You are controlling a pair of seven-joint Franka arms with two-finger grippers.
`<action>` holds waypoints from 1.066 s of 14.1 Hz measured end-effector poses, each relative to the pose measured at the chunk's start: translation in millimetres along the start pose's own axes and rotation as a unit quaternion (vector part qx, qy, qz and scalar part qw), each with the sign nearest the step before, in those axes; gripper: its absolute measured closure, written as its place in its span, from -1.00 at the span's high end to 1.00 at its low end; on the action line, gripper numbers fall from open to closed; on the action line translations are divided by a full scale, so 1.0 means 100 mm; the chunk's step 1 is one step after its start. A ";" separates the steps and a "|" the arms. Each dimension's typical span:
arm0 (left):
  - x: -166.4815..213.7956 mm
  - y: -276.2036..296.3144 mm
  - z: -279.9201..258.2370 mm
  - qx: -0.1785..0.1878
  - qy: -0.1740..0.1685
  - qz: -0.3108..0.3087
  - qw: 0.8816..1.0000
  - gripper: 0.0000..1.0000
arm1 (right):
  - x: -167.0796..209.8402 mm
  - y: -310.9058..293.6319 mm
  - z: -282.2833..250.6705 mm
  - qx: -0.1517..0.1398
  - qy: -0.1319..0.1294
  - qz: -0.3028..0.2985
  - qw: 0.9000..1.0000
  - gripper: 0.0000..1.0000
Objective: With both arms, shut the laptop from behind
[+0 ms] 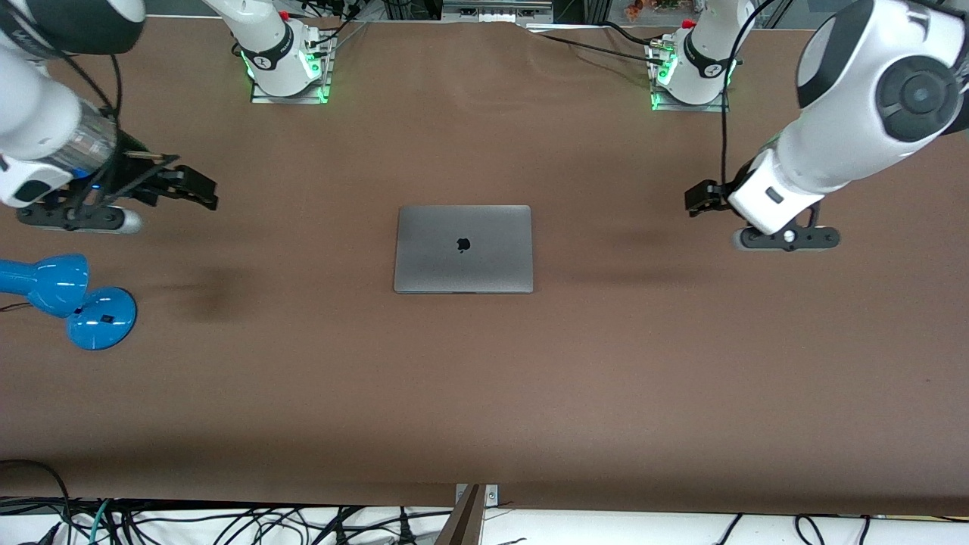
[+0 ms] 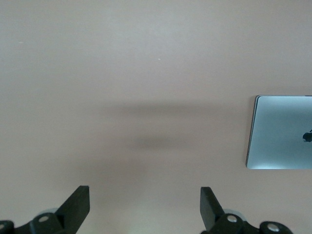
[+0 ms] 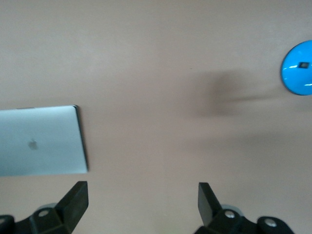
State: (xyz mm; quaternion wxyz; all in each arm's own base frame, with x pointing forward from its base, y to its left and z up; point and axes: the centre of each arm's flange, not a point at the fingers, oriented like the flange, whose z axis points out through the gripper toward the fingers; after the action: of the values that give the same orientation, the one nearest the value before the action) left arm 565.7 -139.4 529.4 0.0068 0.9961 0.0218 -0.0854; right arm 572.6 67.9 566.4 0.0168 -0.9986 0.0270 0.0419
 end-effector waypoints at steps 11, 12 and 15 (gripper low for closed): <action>-0.23 -0.18 -0.56 0.011 0.030 -0.009 0.999 1.00 | -0.02 0.63 -0.09 -0.044 -0.006 -0.019 0.999 1.00; -0.23 -0.14 -0.47 0.009 0.034 -0.007 0.999 1.00 | -0.02 0.64 -0.10 -0.046 -0.005 -0.019 0.999 1.00; -0.37 -0.09 -0.18 0.015 0.040 0.008 0.999 1.00 | -0.02 0.64 -0.09 -0.046 -0.005 -0.019 0.999 1.00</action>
State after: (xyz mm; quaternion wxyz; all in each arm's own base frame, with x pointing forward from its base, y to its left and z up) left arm 531.7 -131.8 553.4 -0.0083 0.9988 0.0130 -0.0457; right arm 567.8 3.9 574.0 -0.0284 -0.9984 0.0058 0.0481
